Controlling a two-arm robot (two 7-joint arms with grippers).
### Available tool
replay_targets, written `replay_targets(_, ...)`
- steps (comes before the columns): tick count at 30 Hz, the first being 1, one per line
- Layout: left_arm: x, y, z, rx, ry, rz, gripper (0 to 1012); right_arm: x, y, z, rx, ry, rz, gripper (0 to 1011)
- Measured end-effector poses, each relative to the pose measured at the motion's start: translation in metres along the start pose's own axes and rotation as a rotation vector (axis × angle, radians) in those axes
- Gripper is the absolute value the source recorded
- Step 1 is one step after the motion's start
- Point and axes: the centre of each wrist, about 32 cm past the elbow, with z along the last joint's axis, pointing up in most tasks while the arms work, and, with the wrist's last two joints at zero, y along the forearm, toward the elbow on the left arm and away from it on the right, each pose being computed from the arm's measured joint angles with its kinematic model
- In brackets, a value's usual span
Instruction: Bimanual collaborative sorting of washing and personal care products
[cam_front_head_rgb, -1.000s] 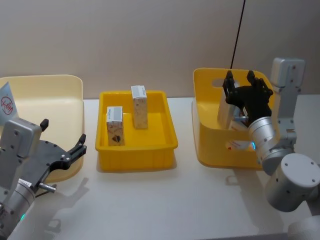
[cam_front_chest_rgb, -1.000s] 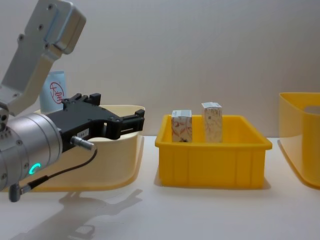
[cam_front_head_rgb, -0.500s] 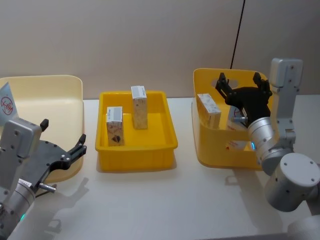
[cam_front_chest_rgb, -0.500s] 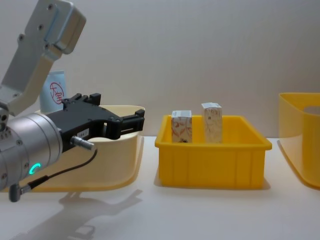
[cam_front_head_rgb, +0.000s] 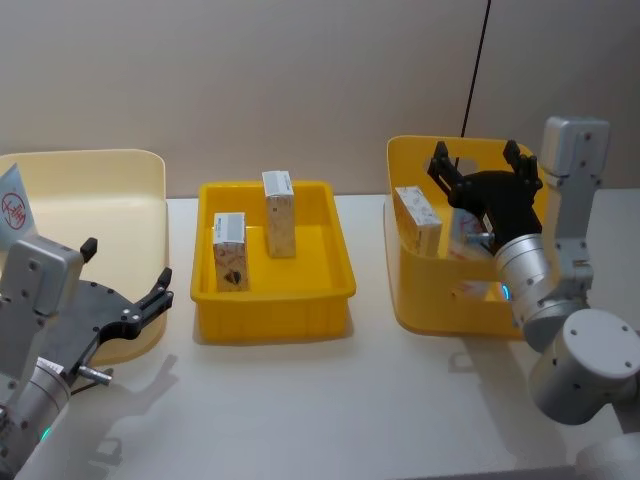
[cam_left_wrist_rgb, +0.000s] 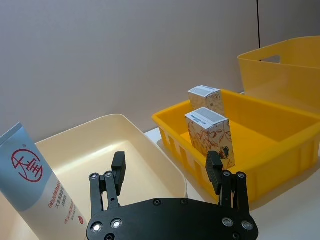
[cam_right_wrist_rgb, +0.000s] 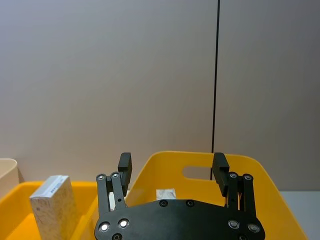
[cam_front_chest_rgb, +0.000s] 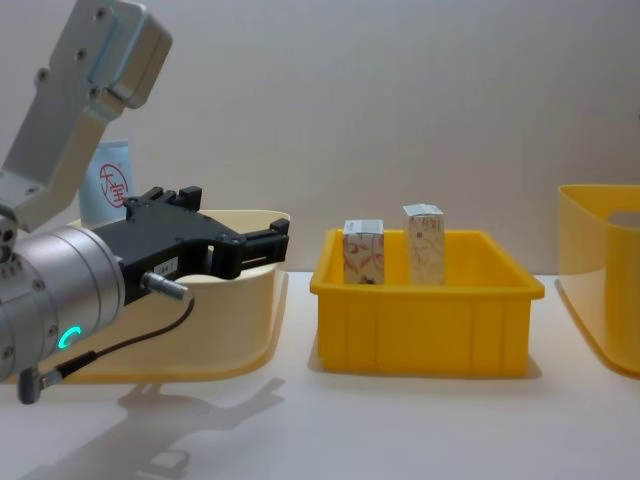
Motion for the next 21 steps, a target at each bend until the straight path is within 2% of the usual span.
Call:
replay_targets(15,0.0,0.0,0.0,0.0,0.0,0.0,1002,0.0047,-0.0058,0.0017,0.171,0.073,0.118,1001)
replay_targets(21,0.0,0.0,0.0,0.0,0.0,0.0,1002,0.0059,-0.0094,0.0038,0.214,0.093,0.152,1001)
